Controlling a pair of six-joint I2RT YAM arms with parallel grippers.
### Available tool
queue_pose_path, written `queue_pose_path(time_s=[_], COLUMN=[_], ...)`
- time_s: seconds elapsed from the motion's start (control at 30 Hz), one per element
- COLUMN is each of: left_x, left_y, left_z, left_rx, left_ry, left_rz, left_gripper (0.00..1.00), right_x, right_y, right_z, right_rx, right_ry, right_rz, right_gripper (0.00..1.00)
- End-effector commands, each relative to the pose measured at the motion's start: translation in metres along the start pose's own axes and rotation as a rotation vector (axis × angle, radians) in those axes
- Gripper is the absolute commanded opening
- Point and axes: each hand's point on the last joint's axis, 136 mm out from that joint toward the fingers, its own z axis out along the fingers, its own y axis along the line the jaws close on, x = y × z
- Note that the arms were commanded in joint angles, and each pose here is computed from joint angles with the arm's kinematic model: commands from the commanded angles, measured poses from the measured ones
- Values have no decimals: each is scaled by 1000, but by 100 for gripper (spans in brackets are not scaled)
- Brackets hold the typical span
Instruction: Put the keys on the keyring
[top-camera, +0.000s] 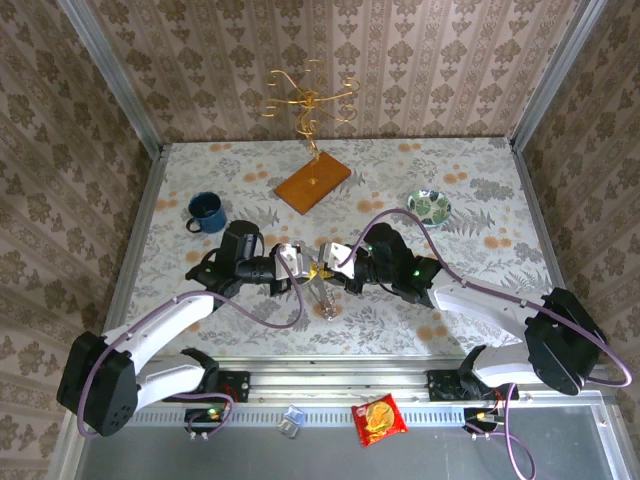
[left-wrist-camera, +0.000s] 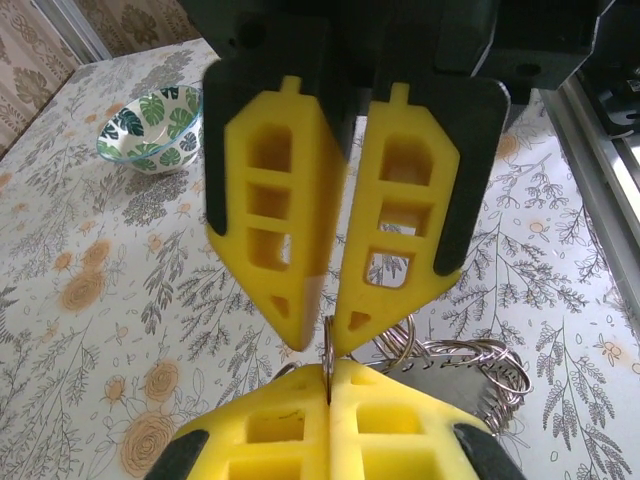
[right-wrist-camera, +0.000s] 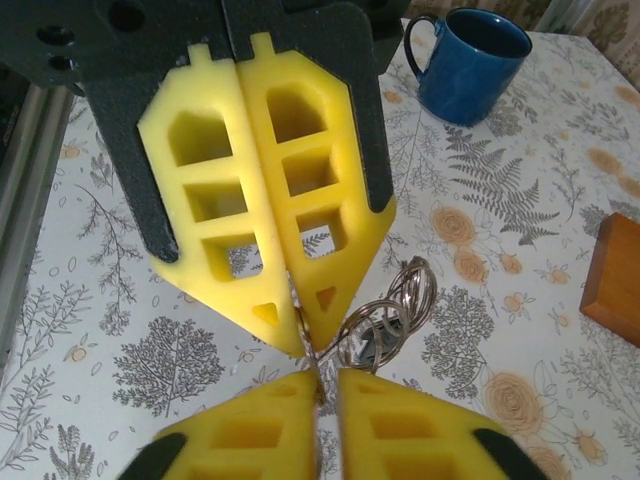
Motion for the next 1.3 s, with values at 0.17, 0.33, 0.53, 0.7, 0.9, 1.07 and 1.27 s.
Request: queue_pose_path(time_s=[0.17,0.33,0.53,0.7,0.9,1.07,1.27], left_x=[-6,-4,-1,-2,-7,-12,-17], left_y=[-2,-1,-1,-2,1,12,31], left_z=[2,5,7,6,2,-5,-16], left_rx=[8,0,-1,3,-30,-120,-251], left_ry=[-42,-46,-40,-43,-60,-78,-84], left_rz=[-7,-14,-14,-8,3,-21,-134], left_gripper=[1,11,13,1,0,0,0], right_x=[-23,-30,-34,-34,-27,-15,-6], right_y=[-2,3,7,8,-16,-37,-44], right_z=[0,0,2,1,-11,-31,-43], right_rx=[-18,-51,-71,-74,56,156,230], right_ry=[-57,-85,-101,-100,-85,-56,-41], right_rz=[-42,-41,-35,-33,42,187,322], right_gripper=[0,0,0,0,26,38,42])
